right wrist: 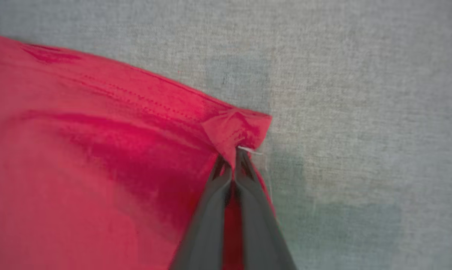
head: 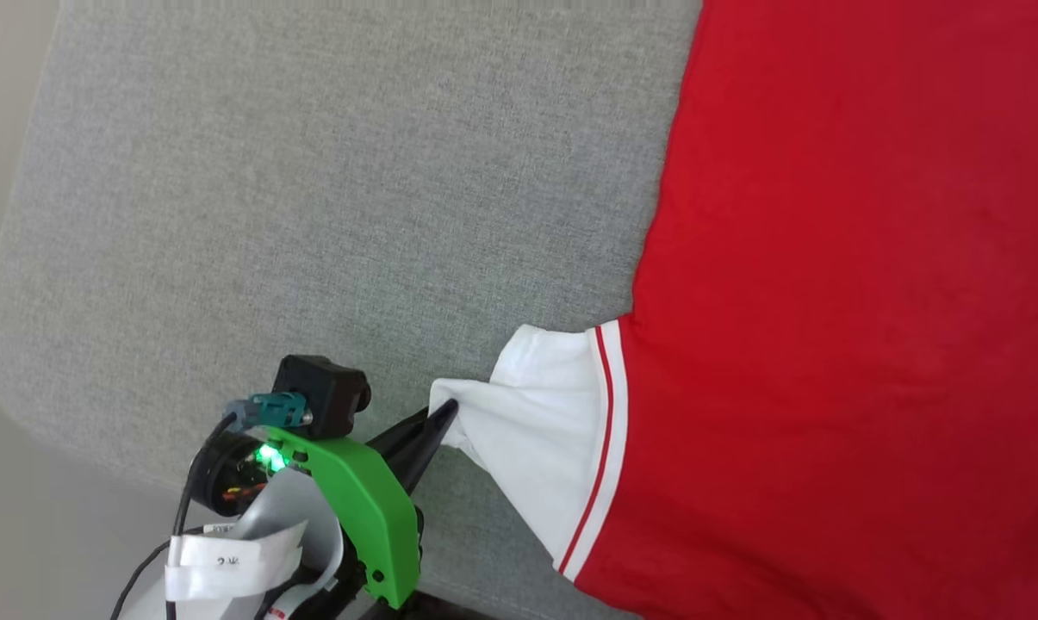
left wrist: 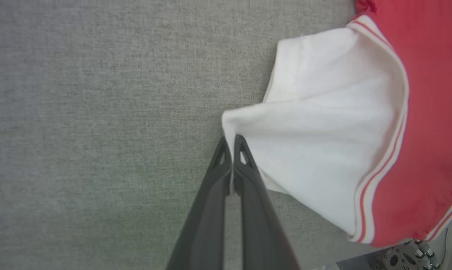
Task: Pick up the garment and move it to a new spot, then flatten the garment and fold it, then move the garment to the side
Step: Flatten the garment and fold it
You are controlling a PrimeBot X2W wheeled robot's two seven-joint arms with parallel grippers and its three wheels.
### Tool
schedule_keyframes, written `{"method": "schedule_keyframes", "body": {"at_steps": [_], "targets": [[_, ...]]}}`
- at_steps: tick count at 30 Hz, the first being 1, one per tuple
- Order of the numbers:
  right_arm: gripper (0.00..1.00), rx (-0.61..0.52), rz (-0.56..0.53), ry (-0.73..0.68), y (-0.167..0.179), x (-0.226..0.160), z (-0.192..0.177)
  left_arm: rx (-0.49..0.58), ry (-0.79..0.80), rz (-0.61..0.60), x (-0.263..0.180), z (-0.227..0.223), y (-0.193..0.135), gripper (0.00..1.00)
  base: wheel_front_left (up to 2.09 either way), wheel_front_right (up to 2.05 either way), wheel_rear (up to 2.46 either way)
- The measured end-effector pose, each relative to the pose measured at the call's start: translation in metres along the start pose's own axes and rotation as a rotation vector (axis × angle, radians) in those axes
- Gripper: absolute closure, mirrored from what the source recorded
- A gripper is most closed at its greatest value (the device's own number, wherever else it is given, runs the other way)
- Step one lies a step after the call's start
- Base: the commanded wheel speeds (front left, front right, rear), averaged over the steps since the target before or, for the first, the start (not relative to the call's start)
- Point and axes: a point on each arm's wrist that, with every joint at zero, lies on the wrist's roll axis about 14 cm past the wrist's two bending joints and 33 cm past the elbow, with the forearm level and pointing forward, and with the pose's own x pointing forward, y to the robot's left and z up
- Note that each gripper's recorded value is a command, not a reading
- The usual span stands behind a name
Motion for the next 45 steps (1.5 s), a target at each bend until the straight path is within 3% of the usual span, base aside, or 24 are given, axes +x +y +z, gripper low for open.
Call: {"method": "schedule_keyframes", "body": {"at_steps": [15,25,29,41,45], "targets": [[1.0,0.033,-0.043,0.014,-0.034,-0.065,-0.109,-0.035,-0.076,-0.027,-0.034,0.001,-0.011,1.0,0.0,0.0,0.0],[1.0,0.072,-0.054,-0.062,-0.051,-0.122,-0.175,-0.058,-0.154,-0.082,-0.052,0.001,-0.03,1.0,0.0,0.0,0.0],[1.0,0.035,-0.095,-0.1,-0.058,-0.143,-0.206,-0.06,-0.185,-0.109,-0.057,0.002,-0.041,1.0,0.0,0.0,0.0],[1.0,0.236,-0.064,-0.162,-0.054,-0.169,-0.293,-0.057,-0.238,-0.156,-0.064,0.001,-0.058,1.0,0.0,0.0,0.0],[1.0,0.275,-0.064,-0.175,-0.054,-0.168,-0.305,-0.066,-0.238,-0.168,-0.063,0.002,-0.061,1.0,0.0,0.0,0.0]]}}
